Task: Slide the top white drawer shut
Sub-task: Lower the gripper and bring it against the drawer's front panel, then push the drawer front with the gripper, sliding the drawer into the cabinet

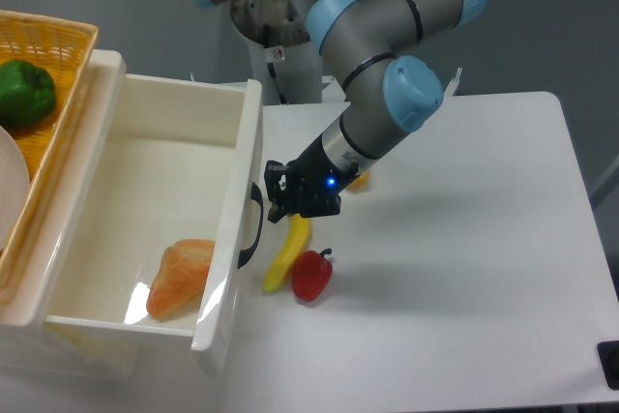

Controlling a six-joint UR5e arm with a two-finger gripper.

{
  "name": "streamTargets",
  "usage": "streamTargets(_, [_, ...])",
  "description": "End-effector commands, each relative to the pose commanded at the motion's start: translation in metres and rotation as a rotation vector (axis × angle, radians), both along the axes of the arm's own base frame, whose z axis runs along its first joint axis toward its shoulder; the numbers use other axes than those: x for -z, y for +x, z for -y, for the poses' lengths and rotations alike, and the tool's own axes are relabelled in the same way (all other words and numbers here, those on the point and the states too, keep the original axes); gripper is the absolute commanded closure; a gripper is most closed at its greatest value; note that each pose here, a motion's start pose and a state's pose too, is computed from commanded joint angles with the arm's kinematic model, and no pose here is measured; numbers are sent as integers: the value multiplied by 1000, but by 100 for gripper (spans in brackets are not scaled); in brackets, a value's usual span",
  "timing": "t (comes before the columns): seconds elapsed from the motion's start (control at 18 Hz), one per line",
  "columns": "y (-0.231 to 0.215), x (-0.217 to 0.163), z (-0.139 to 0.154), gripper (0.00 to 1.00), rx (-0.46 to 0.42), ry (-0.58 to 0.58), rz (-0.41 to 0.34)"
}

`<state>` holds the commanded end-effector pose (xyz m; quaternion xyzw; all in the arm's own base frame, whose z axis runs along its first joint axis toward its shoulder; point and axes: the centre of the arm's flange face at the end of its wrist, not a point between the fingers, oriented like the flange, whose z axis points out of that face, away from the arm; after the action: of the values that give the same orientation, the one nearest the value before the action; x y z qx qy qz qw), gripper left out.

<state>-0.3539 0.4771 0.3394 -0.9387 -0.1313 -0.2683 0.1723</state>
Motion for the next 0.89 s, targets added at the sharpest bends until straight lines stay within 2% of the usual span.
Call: streamTargets(0.89, [8, -7, -2, 100, -1, 28, 21])
